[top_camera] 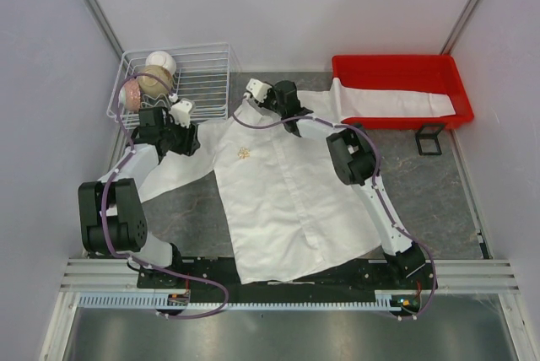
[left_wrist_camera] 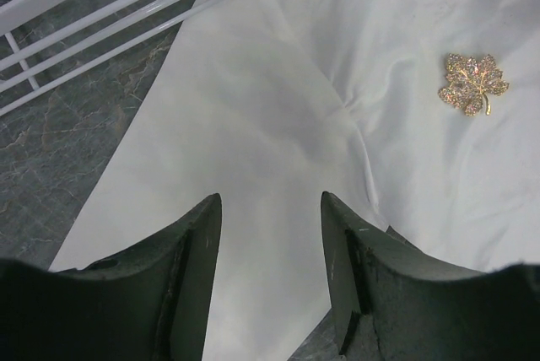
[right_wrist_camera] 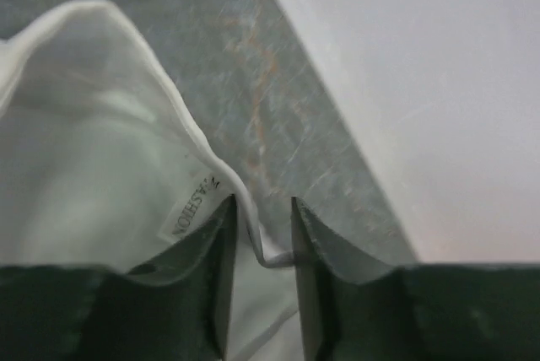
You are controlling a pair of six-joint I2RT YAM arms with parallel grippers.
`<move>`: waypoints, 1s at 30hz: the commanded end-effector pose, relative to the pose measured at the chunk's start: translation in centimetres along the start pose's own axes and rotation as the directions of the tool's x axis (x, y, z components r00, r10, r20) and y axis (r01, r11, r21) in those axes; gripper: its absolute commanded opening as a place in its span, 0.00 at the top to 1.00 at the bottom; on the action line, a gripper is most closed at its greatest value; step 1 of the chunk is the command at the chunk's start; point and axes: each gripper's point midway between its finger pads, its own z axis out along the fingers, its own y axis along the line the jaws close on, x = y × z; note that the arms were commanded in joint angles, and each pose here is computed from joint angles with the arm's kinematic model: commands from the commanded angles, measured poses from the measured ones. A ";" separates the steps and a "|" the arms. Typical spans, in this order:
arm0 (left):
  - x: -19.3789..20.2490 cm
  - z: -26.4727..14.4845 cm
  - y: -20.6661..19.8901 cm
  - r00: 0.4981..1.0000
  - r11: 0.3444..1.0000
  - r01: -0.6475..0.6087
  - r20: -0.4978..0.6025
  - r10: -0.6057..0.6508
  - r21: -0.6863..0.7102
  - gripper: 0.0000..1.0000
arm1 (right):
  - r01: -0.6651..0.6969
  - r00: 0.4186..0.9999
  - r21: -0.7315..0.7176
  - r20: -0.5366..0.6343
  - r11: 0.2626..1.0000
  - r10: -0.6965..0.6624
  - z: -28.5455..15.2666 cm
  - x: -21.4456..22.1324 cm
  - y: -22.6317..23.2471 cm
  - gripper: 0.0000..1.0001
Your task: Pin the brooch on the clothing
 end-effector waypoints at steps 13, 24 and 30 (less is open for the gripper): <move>4.4 -0.2 2.0 0.988 0.998 0.018 -0.154 -0.026 -0.055 0.45 | -0.080 0.997 0.056 0.016 0.995 0.079 -7.1 -9.1 -10.3 0.10; 8.1 0.3 3.3 0.946 0.996 0.008 -0.323 -0.037 -0.092 0.53 | -0.192 0.931 -0.383 -0.361 0.904 0.045 -19.0 -2.0 -1.4 0.10; 10.7 -0.9 3.5 0.918 0.995 -0.009 -0.396 -0.032 -0.102 0.55 | -0.376 0.819 -0.455 -0.571 0.807 0.060 -25.7 3.4 3.7 0.14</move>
